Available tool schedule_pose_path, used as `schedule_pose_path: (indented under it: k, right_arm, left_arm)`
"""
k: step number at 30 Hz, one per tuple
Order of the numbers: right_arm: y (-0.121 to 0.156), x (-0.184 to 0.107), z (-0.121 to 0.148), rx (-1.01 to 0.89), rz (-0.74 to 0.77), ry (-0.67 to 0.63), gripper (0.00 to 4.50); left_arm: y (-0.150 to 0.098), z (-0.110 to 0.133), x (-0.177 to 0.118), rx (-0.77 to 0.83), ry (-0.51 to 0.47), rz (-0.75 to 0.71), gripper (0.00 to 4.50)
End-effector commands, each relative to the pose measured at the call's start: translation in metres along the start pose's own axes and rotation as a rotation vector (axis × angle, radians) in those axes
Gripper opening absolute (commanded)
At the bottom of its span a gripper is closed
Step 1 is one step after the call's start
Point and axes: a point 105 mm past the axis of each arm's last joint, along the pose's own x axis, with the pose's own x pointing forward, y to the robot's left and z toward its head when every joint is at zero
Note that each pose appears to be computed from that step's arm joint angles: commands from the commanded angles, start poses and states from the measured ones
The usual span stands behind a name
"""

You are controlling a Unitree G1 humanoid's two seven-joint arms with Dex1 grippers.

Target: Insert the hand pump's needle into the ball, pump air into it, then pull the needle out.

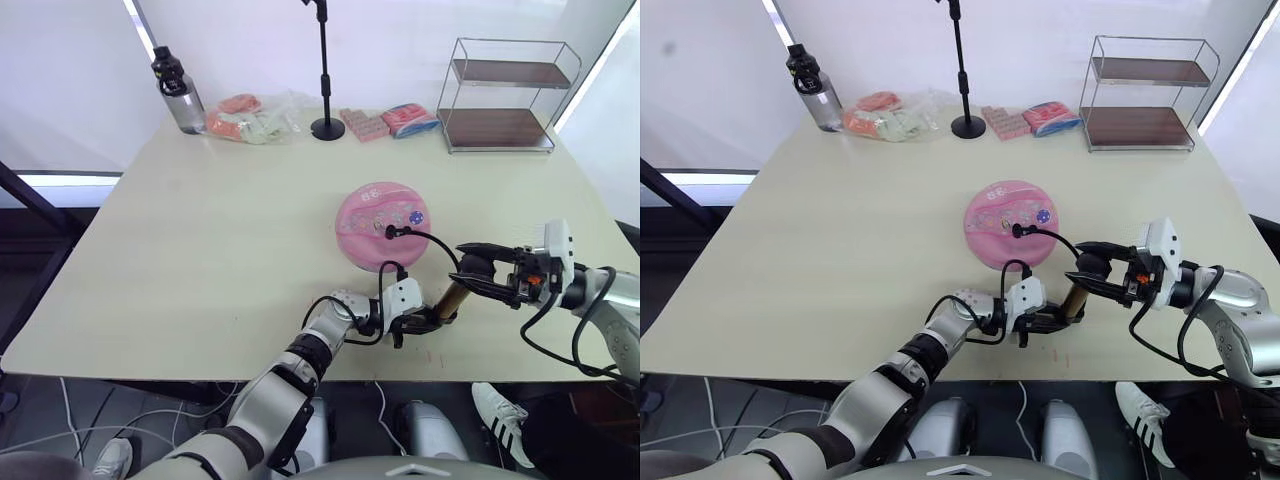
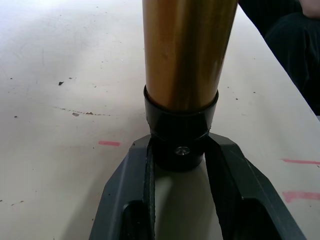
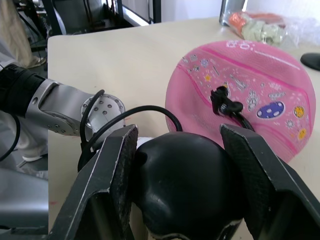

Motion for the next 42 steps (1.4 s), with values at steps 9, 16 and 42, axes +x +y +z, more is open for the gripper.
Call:
schedule_pose_path:
  k: [9,16,42]
  right_arm:
    - [-0.013,-0.018,0.061,-0.041,0.001,-0.035,2.16]
    - [-0.015,-0.040,0.119,-0.036,0.014,-0.097,2.16]
    - [-0.014,-0.028,0.086,0.027,0.029,0.049,2.16]
  left_arm:
    - [-0.013,-0.041,-0.010,-0.120,0.123,-0.026,1.00]
    - [-0.014,-0.040,-0.009,-0.118,0.124,-0.038,1.00]
    - [-0.014,-0.038,-0.006,-0.118,0.117,-0.034,1.00]
